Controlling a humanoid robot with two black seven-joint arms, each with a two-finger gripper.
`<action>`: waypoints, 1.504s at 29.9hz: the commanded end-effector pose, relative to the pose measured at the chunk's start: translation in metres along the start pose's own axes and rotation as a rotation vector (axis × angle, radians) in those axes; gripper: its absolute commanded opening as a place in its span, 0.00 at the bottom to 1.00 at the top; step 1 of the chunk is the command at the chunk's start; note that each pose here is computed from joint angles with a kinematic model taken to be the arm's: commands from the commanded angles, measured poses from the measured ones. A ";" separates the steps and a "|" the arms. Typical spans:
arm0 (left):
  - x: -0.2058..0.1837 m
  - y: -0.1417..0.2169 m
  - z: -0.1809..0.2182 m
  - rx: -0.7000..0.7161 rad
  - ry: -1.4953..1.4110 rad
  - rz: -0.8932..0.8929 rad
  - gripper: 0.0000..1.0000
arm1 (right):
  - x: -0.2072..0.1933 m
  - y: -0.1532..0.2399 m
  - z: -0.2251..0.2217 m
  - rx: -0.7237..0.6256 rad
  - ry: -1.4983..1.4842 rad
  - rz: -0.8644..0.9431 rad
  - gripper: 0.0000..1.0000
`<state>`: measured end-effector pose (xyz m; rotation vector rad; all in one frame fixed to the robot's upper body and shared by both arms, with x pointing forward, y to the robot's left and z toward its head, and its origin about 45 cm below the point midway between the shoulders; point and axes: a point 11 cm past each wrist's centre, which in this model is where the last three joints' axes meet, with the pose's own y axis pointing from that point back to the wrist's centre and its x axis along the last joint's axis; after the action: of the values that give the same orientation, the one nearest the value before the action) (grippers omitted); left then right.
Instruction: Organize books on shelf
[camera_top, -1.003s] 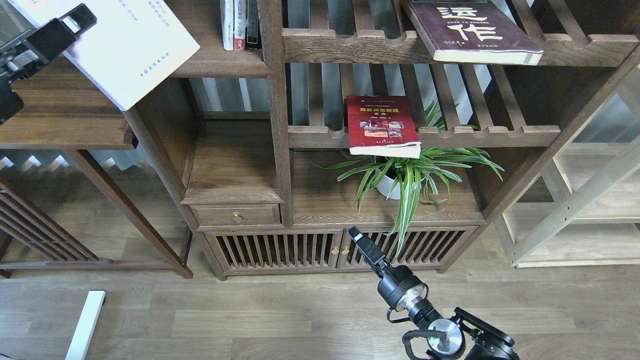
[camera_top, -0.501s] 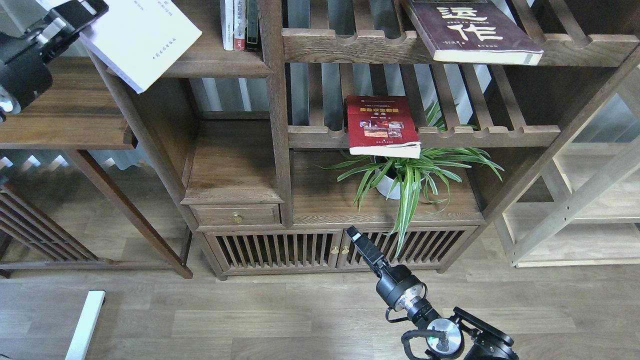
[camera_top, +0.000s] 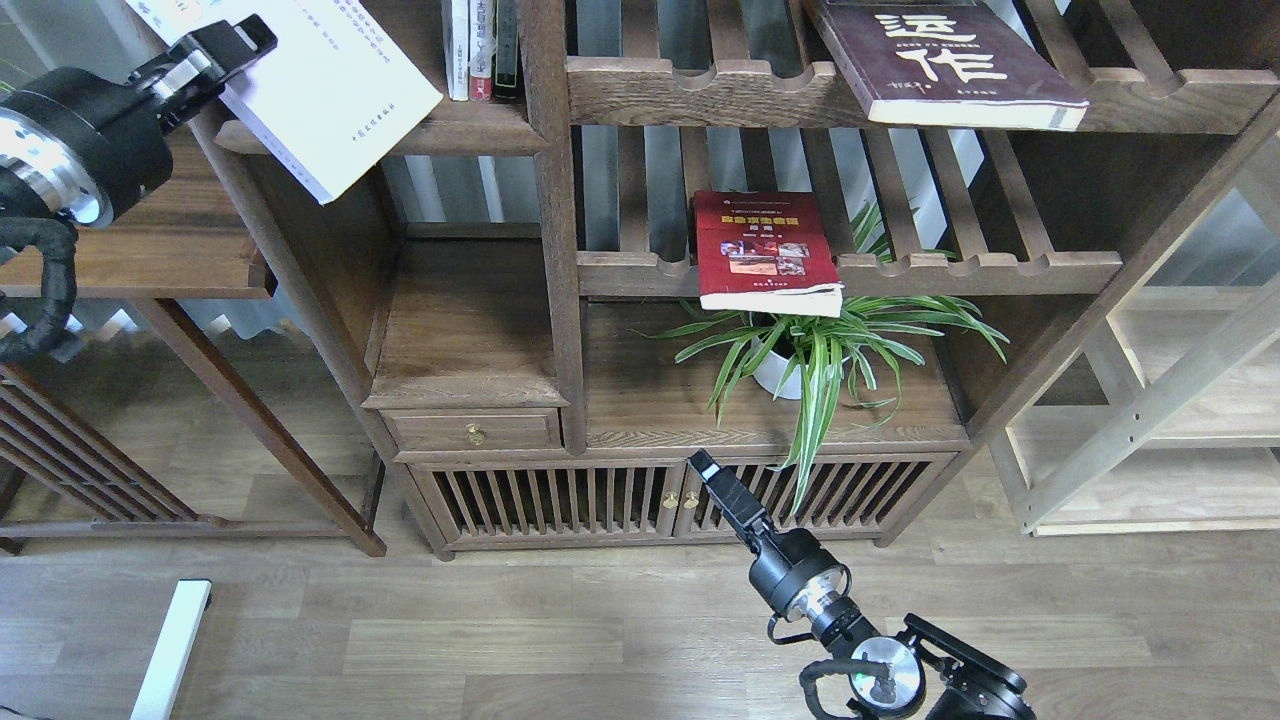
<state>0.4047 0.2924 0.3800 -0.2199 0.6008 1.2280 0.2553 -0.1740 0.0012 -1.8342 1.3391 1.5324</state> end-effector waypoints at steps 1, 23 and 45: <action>-0.006 -0.006 0.005 0.012 -0.017 -0.003 0.04 | 0.000 0.001 0.001 -0.001 -0.003 -0.001 0.99; -0.034 -0.053 0.049 0.023 -0.180 0.028 0.04 | -0.009 0.011 0.020 -0.011 -0.059 -0.034 0.99; -0.038 -0.102 0.063 0.032 -0.313 0.111 0.03 | -0.009 0.016 0.021 0.011 -0.086 -0.033 0.99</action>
<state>0.5075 0.2655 0.4407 -0.0025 0.3764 1.3320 0.2326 -0.1611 0.0078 -1.7603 1.2655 1.5625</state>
